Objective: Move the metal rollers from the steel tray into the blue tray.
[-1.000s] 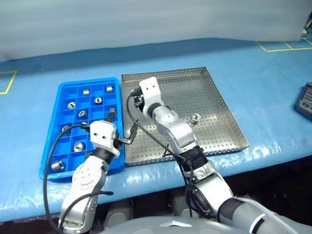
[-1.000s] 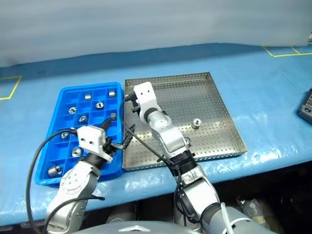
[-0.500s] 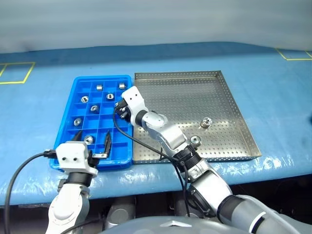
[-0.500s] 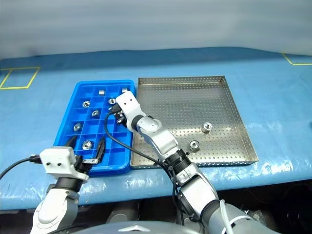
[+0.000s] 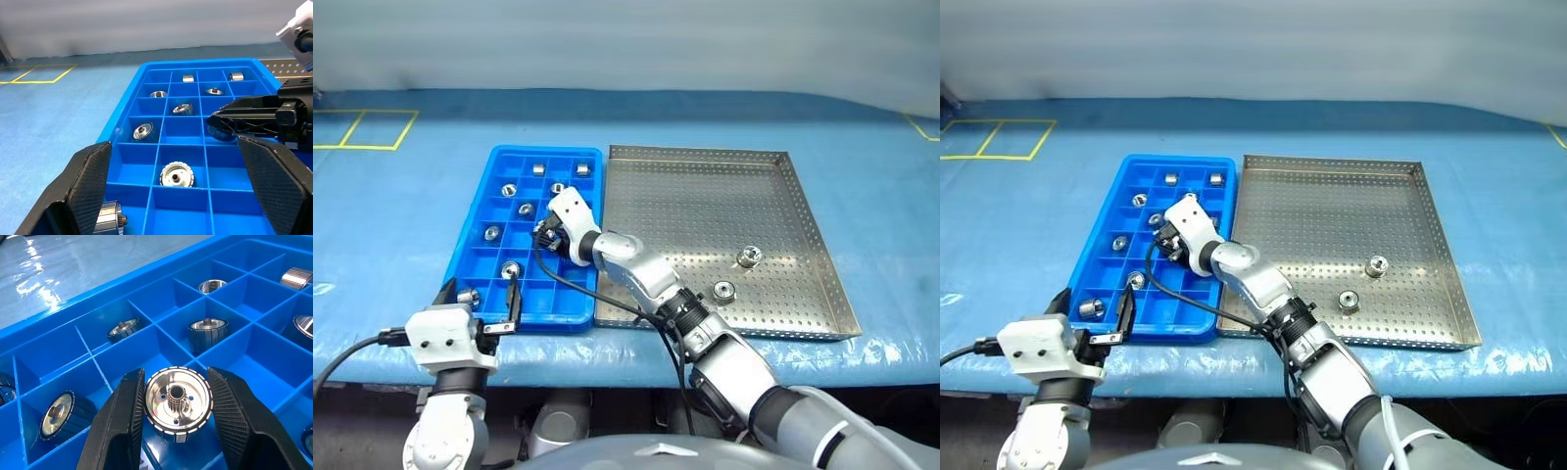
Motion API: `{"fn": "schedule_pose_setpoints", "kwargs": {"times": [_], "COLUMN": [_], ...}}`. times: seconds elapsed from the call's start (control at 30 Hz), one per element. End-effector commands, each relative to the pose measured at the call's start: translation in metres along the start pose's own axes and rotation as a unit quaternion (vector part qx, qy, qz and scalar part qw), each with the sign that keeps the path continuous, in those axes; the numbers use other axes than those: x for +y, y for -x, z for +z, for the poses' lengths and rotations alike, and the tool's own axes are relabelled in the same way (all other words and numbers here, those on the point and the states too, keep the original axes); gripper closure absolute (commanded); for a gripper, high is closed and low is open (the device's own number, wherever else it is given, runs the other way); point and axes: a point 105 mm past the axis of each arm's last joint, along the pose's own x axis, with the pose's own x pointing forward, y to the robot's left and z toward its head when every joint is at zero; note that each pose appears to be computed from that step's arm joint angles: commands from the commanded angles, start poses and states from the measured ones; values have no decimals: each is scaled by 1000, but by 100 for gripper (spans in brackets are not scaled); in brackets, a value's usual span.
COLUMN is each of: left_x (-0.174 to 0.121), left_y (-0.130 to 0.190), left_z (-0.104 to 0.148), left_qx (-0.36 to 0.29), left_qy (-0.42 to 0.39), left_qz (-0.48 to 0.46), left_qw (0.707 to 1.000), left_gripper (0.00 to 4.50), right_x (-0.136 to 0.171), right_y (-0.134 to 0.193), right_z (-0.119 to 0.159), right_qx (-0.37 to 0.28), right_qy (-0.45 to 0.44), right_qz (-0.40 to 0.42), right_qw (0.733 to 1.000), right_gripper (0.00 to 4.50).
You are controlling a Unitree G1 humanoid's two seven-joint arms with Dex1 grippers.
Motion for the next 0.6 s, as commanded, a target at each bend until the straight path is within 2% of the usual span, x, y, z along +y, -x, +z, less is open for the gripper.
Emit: {"fn": "schedule_pose_setpoints", "kwargs": {"times": [0.03,0.23,0.27,0.47,0.6], "left_x": [-4,-10,-11,-30,-45], "left_y": [-1,-12,-14,-33,-44], "left_z": [15,14,15,14,13], "left_qx": [-34,-38,-39,-42,-41], "left_qy": [-2,0,0,10,17], "left_qz": [-9,-40,-46,-113,-163], "left_qw": [999,998,998,993,986], "left_gripper": [0,0,0,0,0], "right_x": [72,45,42,-19,-67], "right_y": [-27,-15,-13,17,50], "right_z": [63,65,66,60,50], "right_qx": [-79,-90,-93,-91,-79], "right_qy": [-8,-14,-15,-21,-23], "right_qz": [75,26,20,-117,-243], "right_qw": [994,995,995,989,967], "right_gripper": [214,24,4,4,4]}}
